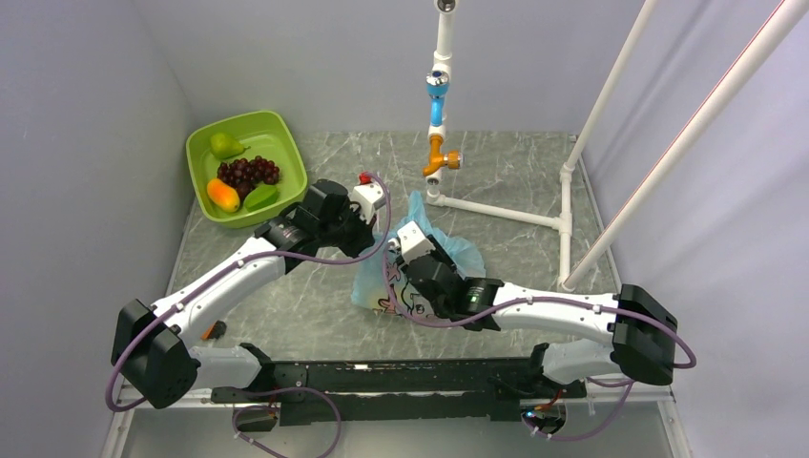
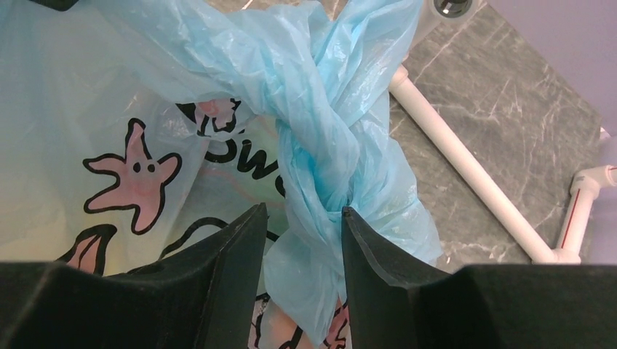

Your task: Take the fake fruits out of the plastic bag

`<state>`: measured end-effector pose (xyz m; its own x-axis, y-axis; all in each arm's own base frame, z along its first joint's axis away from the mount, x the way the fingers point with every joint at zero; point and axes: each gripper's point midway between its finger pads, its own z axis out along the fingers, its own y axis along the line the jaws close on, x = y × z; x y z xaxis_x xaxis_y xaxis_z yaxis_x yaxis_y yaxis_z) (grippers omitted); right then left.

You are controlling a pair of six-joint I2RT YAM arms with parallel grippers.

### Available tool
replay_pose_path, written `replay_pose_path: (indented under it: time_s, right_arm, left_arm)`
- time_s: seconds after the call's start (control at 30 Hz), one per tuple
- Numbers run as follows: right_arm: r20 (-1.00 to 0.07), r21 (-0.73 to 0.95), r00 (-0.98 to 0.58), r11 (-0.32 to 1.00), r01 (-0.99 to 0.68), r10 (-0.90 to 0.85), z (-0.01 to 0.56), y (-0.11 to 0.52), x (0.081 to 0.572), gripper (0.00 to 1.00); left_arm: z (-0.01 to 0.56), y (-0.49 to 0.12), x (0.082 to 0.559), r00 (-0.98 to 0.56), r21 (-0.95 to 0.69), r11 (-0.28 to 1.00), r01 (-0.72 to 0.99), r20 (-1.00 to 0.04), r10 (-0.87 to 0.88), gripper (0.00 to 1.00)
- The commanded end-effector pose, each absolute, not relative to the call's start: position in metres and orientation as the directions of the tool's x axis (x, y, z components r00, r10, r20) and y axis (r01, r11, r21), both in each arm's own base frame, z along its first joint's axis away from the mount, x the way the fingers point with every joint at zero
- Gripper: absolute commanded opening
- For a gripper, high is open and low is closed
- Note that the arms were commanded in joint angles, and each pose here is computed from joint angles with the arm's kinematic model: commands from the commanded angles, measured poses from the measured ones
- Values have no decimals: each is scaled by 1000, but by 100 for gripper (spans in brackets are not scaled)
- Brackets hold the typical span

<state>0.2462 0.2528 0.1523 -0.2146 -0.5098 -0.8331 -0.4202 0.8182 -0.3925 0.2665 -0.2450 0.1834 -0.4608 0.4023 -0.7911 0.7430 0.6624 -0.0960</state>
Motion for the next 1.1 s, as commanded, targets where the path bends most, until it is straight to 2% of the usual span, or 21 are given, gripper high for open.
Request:
replay_pose_path:
  time_s: [0.0, 0.27, 0.57, 0.7, 0.87, 1.03, 1.07]
  right_arm:
    - [-894, -324, -166, 856, -402, -417, 172, 260, 258, 45]
    - [-906, -336, -140, 878, -341, -400, 168, 248, 266, 36]
    - [-947, -246, -119, 913, -326, -298, 185, 236, 259, 1]
    - [-957, -202, -137, 927, -315, -255, 196, 218, 249, 0]
    - [-982, -49, -159, 960, -277, -97, 206, 188, 234, 0]
    - [-970, 76, -240, 899, -432, -33, 203, 203, 217, 0]
    - [-969, 79, -243, 883, -463, -40, 203, 208, 214, 0]
  left_arm:
    - [202, -251, 268, -403, -82, 636, 767, -833, 379, 0]
    - [200, -251, 268, -406, -80, 640, 764, -830, 381, 0]
    - [197, -248, 272, -415, -67, 656, 751, -821, 391, 0]
    - [194, -238, 279, -432, -31, 701, 712, -807, 403, 0]
    - [189, -231, 284, -466, -17, 733, 680, -782, 414, 0]
    - [206, -237, 277, -411, -40, 695, 718, -831, 376, 1]
    - [212, -240, 274, -388, -44, 678, 734, -846, 365, 6]
